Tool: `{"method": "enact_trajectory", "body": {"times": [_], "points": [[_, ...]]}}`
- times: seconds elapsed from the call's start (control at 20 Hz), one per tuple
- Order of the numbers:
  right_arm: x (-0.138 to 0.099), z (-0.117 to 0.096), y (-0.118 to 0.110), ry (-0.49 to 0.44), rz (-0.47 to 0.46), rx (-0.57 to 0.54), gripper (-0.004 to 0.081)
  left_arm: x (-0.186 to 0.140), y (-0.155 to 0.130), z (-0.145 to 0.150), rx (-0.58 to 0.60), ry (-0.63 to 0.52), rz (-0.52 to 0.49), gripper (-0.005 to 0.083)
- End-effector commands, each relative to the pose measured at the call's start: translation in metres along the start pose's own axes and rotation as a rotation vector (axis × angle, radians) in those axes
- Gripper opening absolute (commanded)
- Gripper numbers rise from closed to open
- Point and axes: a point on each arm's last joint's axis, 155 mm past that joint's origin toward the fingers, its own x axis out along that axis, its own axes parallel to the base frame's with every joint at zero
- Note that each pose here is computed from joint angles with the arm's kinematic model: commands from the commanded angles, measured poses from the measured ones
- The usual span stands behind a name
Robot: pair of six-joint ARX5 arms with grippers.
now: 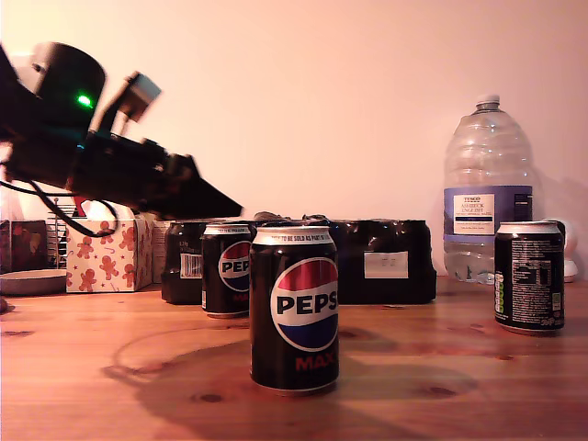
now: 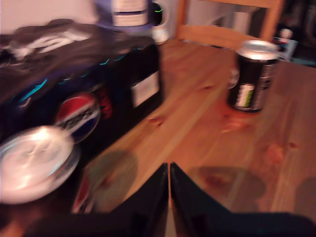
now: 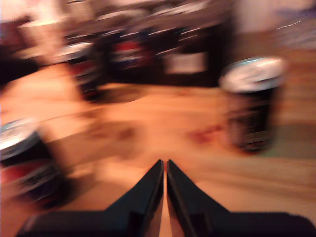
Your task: Stack up the Pepsi cans on top of each other
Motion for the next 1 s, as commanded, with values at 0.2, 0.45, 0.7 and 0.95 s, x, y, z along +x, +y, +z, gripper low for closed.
{"method": "enact_trajectory", "body": {"times": [0.2, 0.45, 0.7, 0.95], "points": [[0.009, -0.002, -0.015, -0.066, -0.059, 0.006, -0.0012, -0.017, -0.013, -0.032, -0.046, 0.047, 0.012, -0.0021], [0.015, -0.020, -0.034, -0.074, -0.114, -0.031, -0.0012, -0.031, -0.029, -0.050, -0.075, 0.042, 0.018, -0.0021], [0.017, -0.036, -0.055, -0.010, -0.175, 0.019, -0.0012, -0.038, -0.040, -0.063, -0.119, 0.039, 0.008, -0.0021], [0.023, -0.056, -0.063, 0.073, -0.183, 0.089, -0.0012, -0.040, -0.044, -0.064, -0.113, 0.028, -0.005, -0.0021]]}}
